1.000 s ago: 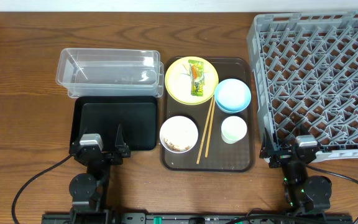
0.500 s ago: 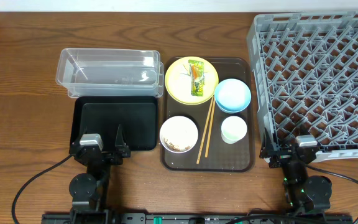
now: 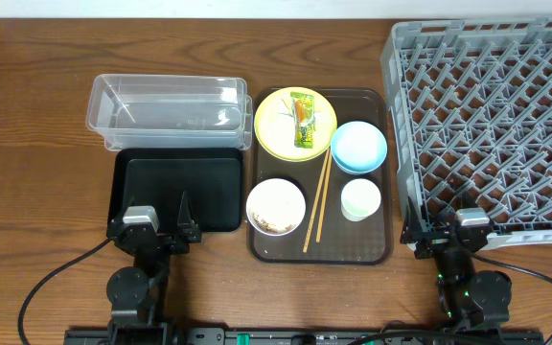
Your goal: Sort waste into correct bins and load items into the dishwasher rack
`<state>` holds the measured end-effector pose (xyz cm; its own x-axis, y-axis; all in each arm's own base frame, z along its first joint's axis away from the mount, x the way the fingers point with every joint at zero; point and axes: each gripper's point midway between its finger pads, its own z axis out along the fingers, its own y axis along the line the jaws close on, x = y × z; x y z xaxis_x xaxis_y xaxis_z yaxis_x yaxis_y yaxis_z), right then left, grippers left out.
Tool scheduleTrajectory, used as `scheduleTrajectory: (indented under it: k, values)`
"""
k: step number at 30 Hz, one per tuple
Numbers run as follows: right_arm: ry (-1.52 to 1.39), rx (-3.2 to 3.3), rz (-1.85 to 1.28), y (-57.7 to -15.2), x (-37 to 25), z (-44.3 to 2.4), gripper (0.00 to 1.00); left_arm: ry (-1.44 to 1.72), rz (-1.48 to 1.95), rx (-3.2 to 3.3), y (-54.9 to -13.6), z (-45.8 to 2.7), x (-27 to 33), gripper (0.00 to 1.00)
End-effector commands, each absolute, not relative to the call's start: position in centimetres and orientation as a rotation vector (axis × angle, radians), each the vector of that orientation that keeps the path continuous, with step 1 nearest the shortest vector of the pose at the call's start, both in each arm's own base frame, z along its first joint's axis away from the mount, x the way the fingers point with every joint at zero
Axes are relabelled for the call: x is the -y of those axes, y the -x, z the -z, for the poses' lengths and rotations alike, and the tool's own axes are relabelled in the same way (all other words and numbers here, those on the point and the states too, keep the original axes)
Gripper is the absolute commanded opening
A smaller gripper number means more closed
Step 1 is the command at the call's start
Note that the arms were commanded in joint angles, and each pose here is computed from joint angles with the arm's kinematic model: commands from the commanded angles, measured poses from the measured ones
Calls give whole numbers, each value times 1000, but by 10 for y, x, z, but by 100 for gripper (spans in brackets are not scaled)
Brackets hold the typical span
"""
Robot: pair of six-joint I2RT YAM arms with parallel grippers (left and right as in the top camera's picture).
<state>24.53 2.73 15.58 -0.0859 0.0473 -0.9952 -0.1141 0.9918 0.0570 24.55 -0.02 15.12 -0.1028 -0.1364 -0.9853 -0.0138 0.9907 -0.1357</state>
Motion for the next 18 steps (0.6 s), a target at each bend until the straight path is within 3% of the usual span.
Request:
scheduleTrajectory:
  k: [1, 18]
  values:
    - [42, -1655, -120, -246, -24, -155, 99, 112, 91, -1727, -244, -136, -1, 98]
    - [-77, -1679, -145, -244, -14, -176, 99, 146, 109, -1819, -237, -152, -1, 98]
